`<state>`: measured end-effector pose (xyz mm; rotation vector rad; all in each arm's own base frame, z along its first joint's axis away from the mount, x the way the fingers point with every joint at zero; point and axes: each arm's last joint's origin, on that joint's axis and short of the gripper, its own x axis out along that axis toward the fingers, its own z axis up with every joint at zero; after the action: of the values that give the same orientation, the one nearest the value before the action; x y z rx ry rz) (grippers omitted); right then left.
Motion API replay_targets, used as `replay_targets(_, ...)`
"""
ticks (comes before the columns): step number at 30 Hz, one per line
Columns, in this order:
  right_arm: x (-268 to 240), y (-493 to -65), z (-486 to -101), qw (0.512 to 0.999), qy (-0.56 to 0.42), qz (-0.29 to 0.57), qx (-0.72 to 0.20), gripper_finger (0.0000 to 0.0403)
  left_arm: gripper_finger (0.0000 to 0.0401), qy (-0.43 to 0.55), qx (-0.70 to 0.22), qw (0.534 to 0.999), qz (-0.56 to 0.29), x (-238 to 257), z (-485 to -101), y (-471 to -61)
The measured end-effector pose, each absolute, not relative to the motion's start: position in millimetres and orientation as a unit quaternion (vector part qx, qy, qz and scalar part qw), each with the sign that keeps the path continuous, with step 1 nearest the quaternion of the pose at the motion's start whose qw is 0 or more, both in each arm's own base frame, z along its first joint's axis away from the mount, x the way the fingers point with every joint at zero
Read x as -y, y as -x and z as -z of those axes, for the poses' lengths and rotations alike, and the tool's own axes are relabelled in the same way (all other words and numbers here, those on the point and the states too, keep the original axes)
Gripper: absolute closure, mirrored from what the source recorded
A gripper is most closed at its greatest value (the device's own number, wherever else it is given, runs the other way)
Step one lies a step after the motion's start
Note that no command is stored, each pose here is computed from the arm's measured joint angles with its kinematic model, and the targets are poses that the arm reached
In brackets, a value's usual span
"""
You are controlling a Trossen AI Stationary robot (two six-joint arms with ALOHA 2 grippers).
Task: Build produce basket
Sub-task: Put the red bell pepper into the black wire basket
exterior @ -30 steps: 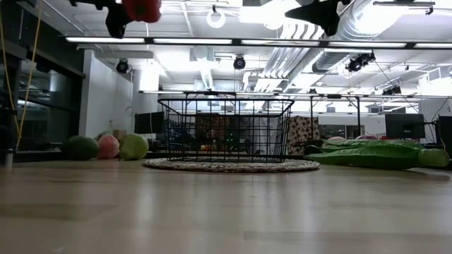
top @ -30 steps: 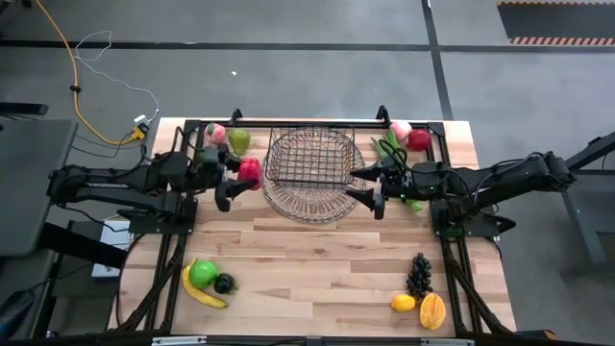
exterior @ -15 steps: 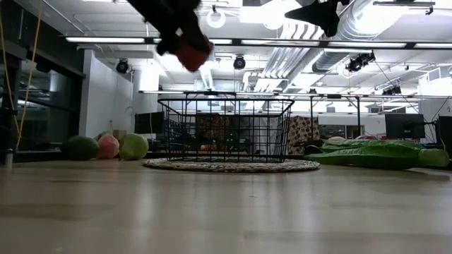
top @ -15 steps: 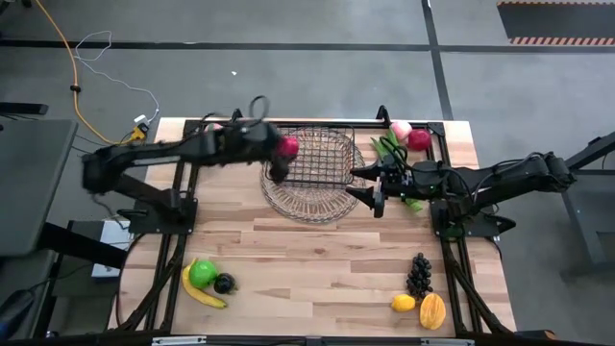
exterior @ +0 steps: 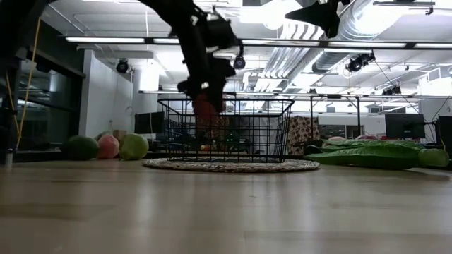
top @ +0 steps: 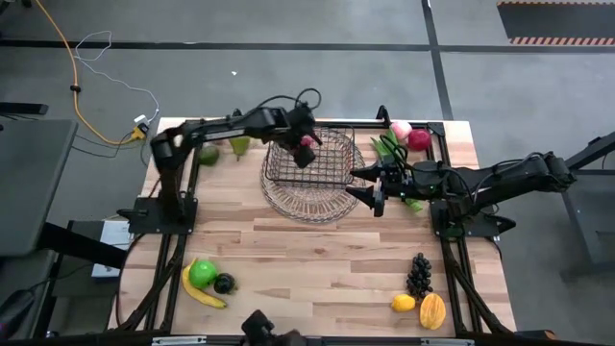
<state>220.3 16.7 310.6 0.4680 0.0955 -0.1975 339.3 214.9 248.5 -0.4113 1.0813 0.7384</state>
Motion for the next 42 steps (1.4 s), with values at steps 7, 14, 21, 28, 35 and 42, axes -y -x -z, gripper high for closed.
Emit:
replay_targets(7, -16.4, -220.2, -310.7, 0.966, -0.231, 0.103, -0.046, 0.0089, 0.0146, 0.405, -0.432, 0.696, -0.406, -230.2, -216.5, -350.9)
replay_targets(14, -16.4, -220.2, -310.7, 0.967, -0.231, 0.103, -0.046, 0.0089, 0.0146, 0.457, -0.407, 0.648, -0.453, -236.2, -193.7, -356.7)
replay_targets(21, -16.4, -220.2, -310.6, 0.967, -0.229, 0.103, -0.046, 0.0089, 0.0146, 0.446, -0.408, 0.645, -0.467, -237.6, -186.7, -358.6)
replay_targets(28, -16.4, -220.2, -310.5, 0.967, -0.228, 0.103, -0.047, 0.0089, 0.0146, 0.446, -0.401, 0.643, -0.476, -237.9, -186.7, -359.1)
replay_targets(35, -16.4, -220.2, -310.5, 0.967, -0.227, 0.103, -0.047, 0.0089, 0.0143, 0.442, -0.396, 0.650, -0.474, -238.0, -187.1, -360.7)
replay_targets(42, -16.4, -220.2, -310.5, 0.967, -0.227, 0.103, -0.047, 0.0089, 0.0078, 0.443, -0.391, 0.650, -0.478, -238.6, -187.3, -360.9)
